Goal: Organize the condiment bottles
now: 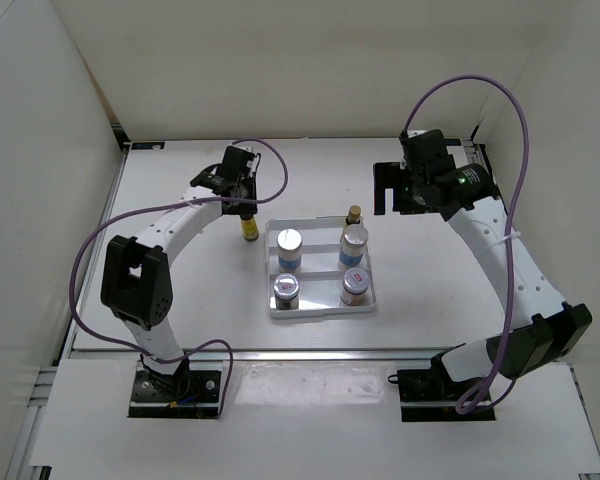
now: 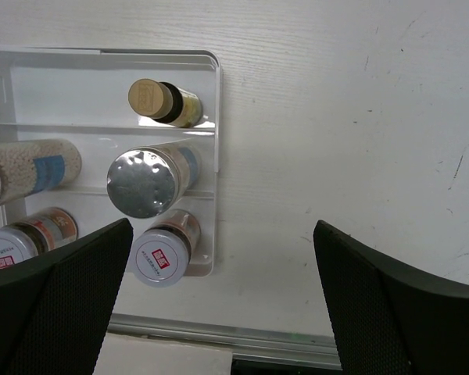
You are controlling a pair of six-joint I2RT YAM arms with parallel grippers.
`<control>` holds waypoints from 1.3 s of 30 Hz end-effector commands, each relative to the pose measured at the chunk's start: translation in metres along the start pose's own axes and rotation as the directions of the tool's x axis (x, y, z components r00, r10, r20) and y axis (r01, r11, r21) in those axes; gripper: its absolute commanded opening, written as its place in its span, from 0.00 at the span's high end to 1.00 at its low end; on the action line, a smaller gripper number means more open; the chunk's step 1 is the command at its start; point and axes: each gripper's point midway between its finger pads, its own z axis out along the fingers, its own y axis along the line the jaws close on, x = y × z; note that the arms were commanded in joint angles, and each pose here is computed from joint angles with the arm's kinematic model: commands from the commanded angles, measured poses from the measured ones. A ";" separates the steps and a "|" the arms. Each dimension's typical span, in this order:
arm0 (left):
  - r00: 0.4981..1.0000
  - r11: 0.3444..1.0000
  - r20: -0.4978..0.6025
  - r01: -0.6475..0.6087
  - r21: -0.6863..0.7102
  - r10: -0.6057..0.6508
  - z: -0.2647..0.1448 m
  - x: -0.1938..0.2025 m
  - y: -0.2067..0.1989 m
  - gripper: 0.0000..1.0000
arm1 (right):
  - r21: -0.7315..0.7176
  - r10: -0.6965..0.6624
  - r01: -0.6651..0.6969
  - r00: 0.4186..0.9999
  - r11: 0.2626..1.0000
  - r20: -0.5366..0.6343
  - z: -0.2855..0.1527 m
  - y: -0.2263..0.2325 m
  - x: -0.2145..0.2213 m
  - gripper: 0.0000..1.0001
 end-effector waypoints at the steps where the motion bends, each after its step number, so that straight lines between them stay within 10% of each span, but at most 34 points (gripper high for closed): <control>1: 0.995 1.000 0.098 0.009 0.020 -0.011 -0.021 -0.035 -0.002 0.69 | -0.018 -0.005 0.005 1.000 1.000 0.005 -0.005 0.001 0.001 0.00; 6: 0.983 0.999 0.182 0.011 0.033 -0.017 -0.054 -0.054 -0.002 0.89 | -0.018 -0.005 0.005 1.000 1.000 0.005 -0.005 0.001 0.001 0.00; 14: 0.952 0.998 0.307 -0.015 0.057 -0.003 -0.097 -0.069 -0.027 0.89 | -0.053 0.015 -0.016 1.000 0.998 -0.015 -0.004 0.007 0.006 0.00; 39: 0.984 0.969 0.170 -0.087 0.232 0.048 -0.038 -0.010 -0.095 0.89 | -0.030 0.018 -0.019 0.999 0.999 -0.041 -0.005 -0.002 0.023 0.00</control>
